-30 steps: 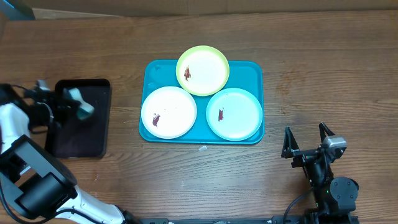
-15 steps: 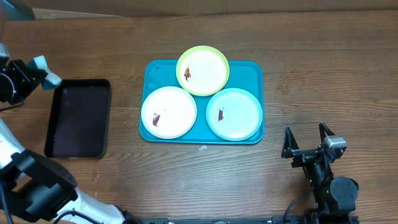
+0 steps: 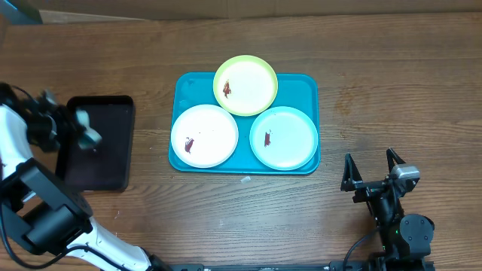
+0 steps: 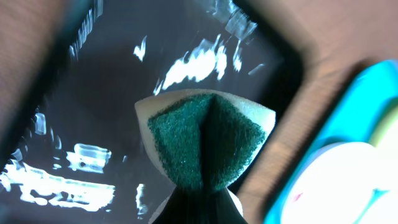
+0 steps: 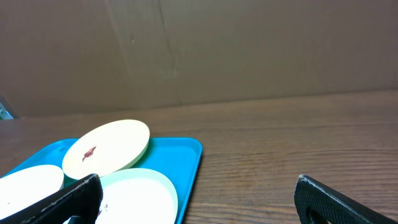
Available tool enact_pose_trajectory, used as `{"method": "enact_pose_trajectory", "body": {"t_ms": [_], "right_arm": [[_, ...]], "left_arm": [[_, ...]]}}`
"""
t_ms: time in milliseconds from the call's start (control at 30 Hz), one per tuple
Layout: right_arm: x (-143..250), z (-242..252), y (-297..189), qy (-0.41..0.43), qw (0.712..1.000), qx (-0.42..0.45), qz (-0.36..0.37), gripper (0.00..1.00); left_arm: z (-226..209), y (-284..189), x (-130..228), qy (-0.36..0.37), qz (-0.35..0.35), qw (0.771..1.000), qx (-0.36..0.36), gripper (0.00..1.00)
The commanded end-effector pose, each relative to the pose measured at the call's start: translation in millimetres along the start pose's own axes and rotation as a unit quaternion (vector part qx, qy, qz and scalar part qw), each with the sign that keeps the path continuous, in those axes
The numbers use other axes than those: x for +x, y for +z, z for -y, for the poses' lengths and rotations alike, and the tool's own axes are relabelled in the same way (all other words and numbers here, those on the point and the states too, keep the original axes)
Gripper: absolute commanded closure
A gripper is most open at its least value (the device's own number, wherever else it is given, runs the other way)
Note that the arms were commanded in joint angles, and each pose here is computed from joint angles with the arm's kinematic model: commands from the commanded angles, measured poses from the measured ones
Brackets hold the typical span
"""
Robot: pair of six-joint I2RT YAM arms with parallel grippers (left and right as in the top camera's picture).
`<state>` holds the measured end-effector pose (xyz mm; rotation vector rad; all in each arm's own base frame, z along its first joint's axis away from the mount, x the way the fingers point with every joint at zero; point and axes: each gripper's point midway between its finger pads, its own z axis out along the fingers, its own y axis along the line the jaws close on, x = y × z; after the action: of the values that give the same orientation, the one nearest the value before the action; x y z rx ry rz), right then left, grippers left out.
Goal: Clean dirty plates on tray and stack at the side
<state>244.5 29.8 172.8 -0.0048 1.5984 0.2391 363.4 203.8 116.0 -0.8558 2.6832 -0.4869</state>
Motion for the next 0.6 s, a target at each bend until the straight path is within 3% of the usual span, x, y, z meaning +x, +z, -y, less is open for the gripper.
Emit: {"method": "enact_pose_trajectory", "body": {"t_ms": [0, 100, 367, 467, 567], "right_arm": [[1, 2, 0, 0.001, 1.000, 0.005, 0.003, 0.00], [1, 2, 0, 0.001, 1.000, 0.005, 0.003, 0.00], [1, 2, 0, 0.001, 1.000, 0.005, 0.004, 0.00], [1, 2, 0, 0.001, 1.000, 0.005, 0.003, 0.00], [1, 2, 0, 0.001, 1.000, 0.005, 0.003, 0.00]], "left_arm": [[62, -73, -36, 0.062, 0.093, 0.990, 0.091, 0.96], [57, -77, -36, 0.092, 0.094, 0.990, 0.054, 0.96], [-8, 33, 21, 0.032, -0.024, 0.999, -0.030, 0.96], [-16, 22, 18, 0.032, -0.022, 0.997, -0.065, 0.96], [15, -20, -4, 0.030, 0.014, 0.999, -0.030, 0.96]]}}
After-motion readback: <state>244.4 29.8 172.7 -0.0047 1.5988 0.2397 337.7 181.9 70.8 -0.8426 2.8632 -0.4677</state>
